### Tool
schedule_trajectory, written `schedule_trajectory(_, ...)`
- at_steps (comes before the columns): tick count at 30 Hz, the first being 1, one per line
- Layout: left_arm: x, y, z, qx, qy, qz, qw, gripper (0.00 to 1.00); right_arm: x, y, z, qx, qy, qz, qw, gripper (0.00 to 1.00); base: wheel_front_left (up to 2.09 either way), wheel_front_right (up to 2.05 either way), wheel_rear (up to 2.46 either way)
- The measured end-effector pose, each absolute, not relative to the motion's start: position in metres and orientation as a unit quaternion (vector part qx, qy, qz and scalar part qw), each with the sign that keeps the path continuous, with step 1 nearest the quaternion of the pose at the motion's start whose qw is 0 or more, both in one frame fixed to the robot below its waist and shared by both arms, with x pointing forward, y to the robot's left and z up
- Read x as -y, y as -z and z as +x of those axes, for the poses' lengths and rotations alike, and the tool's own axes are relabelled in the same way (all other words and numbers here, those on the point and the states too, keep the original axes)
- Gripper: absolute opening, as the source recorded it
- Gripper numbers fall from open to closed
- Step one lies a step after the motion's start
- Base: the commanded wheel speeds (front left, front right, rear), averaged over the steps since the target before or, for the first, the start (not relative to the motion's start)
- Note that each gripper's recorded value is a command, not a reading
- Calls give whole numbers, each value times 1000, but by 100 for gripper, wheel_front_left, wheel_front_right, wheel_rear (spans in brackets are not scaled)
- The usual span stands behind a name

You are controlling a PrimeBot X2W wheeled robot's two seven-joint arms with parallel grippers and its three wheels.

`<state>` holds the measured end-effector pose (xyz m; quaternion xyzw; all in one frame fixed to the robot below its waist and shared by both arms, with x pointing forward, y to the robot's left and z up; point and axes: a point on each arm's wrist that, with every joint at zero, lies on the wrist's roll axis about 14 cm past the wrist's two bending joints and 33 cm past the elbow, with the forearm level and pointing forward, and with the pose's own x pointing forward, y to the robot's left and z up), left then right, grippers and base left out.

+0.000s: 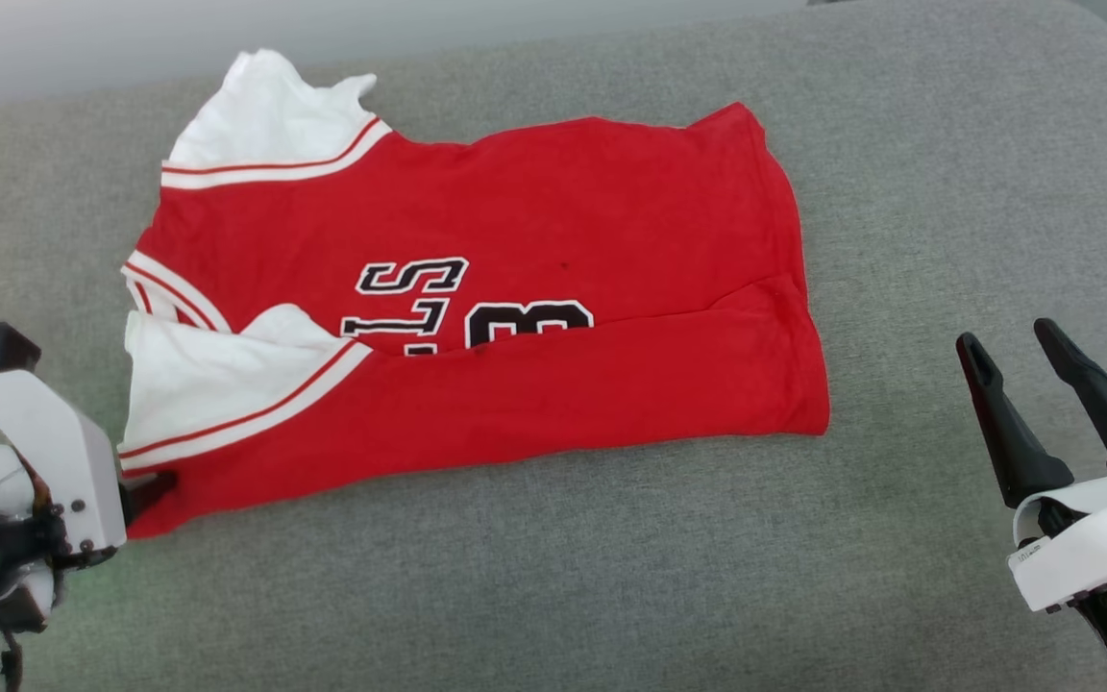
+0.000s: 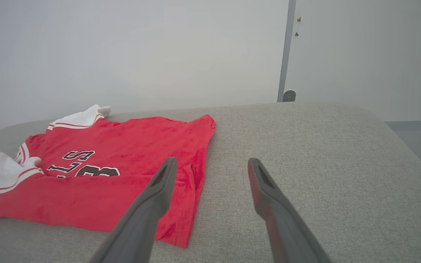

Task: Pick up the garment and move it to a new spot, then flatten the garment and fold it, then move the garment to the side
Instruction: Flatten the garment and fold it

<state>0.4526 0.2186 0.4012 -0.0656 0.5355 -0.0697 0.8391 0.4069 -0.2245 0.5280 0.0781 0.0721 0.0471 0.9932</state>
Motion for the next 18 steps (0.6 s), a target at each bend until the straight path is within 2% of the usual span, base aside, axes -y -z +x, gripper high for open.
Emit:
schedule_trajectory(4, -221, -397, 454, -543, 58, -83, 834, 100, 221, -520, 409, -89, -50, 85, 991, 100, 0, 0, 0)
schedule_trajectory(5, -221, -395, 454, -544, 57, -89, 833, 74, 219, -516, 410, -97, -52, 86, 990, 100, 0, 0, 0)
schedule_trajectory(6, -220, -395, 454, -544, 58, -94, 832, 42, 218, -513, 410, -105, -53, 87, 989, 100, 0, 0, 0)
schedule_trajectory(7, -219, -394, 454, -544, 59, -99, 831, 0, 217, -508, 410, -117, -52, 94, 987, 100, 0, 0, 0)
schedule_trajectory(18, -214, -393, 460, -529, 64, -122, 837, 0, 194, -460, 426, -251, -79, 93, 960, 100, 0, 0, 0)
